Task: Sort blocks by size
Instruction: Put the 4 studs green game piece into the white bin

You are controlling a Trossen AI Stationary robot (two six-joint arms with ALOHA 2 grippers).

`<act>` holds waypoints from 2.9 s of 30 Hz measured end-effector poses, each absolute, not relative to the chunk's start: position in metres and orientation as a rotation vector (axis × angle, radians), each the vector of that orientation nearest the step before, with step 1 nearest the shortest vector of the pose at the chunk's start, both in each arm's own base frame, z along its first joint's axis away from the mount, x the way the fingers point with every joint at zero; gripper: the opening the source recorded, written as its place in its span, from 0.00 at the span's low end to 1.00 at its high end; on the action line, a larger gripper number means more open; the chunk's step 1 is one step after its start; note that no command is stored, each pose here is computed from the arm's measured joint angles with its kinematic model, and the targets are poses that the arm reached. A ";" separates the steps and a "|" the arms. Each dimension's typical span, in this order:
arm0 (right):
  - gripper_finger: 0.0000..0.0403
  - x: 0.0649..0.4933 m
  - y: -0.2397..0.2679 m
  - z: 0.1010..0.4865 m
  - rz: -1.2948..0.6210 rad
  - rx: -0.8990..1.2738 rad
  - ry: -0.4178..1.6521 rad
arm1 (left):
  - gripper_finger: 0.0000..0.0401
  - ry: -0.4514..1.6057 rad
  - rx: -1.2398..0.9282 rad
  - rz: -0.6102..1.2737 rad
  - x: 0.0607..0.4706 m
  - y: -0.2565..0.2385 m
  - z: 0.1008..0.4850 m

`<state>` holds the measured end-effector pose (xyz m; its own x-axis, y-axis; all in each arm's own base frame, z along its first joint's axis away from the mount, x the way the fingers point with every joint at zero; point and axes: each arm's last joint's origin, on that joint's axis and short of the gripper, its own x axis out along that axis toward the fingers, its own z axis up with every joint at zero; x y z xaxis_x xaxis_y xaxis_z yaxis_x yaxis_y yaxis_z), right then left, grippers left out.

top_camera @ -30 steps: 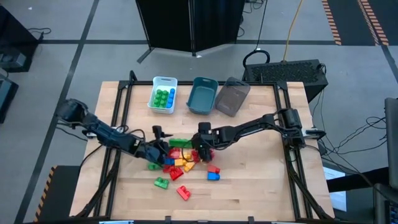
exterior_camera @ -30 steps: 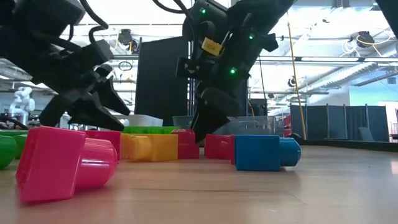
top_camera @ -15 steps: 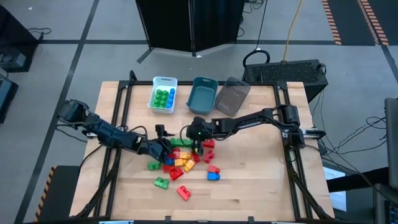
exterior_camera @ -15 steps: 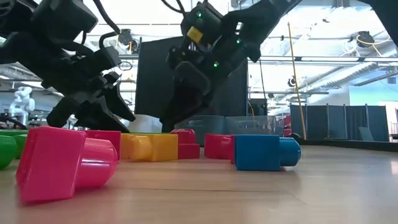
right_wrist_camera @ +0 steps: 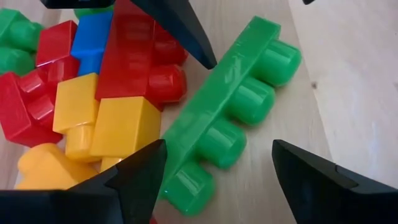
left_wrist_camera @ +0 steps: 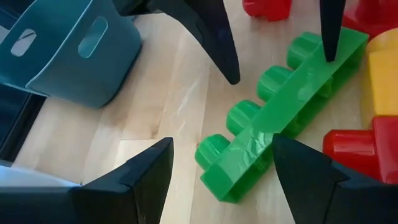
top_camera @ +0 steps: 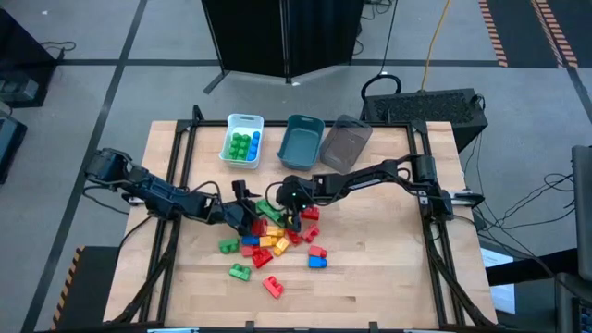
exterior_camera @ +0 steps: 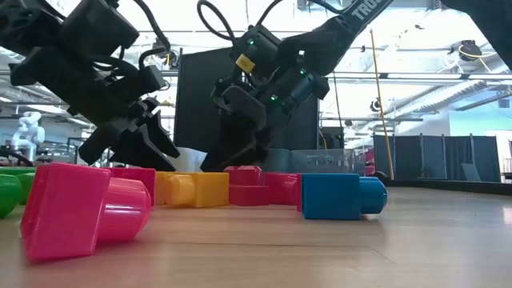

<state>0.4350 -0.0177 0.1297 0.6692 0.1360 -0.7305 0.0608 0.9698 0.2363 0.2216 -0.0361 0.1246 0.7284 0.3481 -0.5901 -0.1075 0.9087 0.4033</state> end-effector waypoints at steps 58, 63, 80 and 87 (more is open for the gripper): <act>0.37 0.414 0.008 0.128 -0.332 0.001 1.019 | 0.63 0.642 0.089 0.357 0.222 -0.035 0.128; 0.37 0.410 0.019 0.129 -0.432 -0.202 1.021 | 0.63 0.580 0.004 0.374 0.220 -0.035 0.141; 0.37 0.398 0.087 0.145 -0.695 -0.955 0.923 | 0.63 0.426 -0.243 0.263 0.215 -0.021 0.175; 0.38 0.400 0.103 0.149 -0.680 -0.997 0.867 | 0.63 0.391 -0.270 0.244 0.218 -0.016 0.178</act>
<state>0.4003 0.1034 0.1494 0.4968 -0.8142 -0.3003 0.0979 0.3964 -0.9128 0.2176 -0.0160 0.1784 0.8964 0.1807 -0.4048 -0.2840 0.9353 -0.2113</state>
